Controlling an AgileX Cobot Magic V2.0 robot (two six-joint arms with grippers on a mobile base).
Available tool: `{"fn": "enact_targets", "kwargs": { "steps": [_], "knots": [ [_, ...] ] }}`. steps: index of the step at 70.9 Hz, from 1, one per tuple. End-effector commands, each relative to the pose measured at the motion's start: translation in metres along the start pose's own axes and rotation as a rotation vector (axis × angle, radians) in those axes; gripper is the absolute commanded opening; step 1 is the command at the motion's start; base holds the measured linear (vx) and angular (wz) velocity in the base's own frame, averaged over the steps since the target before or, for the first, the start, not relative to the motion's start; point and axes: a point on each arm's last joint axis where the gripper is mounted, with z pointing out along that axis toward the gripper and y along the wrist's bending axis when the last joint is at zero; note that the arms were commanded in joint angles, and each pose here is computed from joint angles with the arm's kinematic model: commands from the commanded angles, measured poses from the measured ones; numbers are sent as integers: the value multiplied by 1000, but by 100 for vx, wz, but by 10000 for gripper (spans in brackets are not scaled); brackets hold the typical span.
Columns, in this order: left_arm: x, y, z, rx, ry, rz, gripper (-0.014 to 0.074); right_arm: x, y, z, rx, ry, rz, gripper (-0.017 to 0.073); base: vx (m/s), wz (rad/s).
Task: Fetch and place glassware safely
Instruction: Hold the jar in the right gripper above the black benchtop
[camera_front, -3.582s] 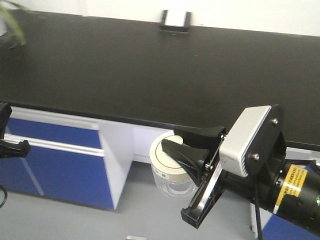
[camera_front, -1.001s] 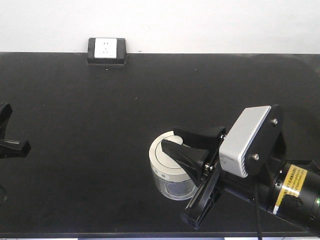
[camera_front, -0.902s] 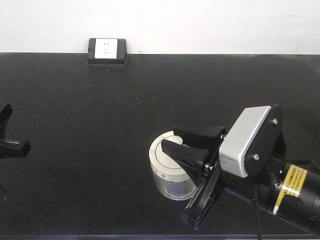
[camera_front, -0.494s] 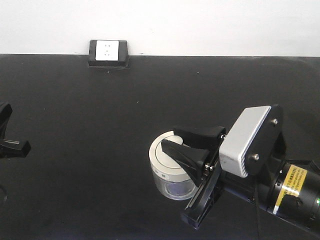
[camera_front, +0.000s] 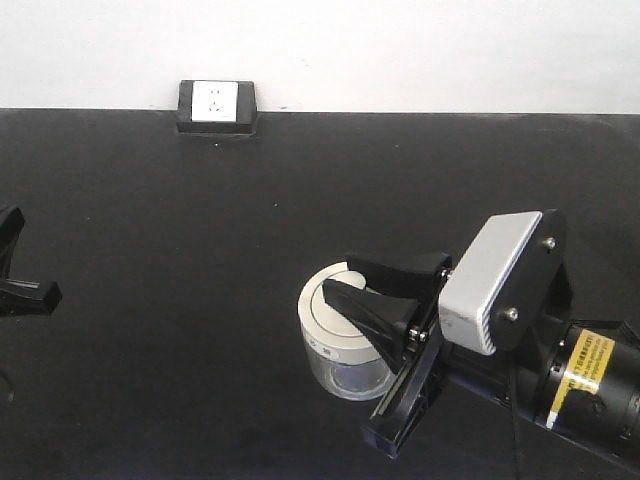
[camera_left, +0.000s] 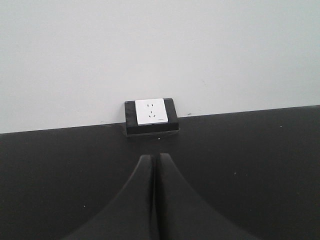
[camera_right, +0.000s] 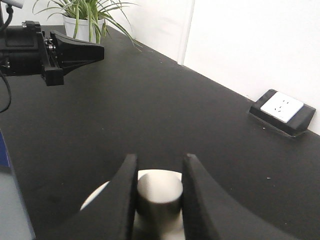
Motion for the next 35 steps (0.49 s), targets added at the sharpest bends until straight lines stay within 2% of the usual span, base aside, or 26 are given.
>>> {"fn": "enact_targets", "kwargs": {
  "steps": [1,35],
  "knots": [
    [-16,1,1,-1,-114,-12,-7,-21,1,-4,-20,-127,4,-1,0,0],
    [-16,1,1,-1,-114,-12,-7,-21,1,-4,-20,-127,4,-1,0,0]
  ]
}}
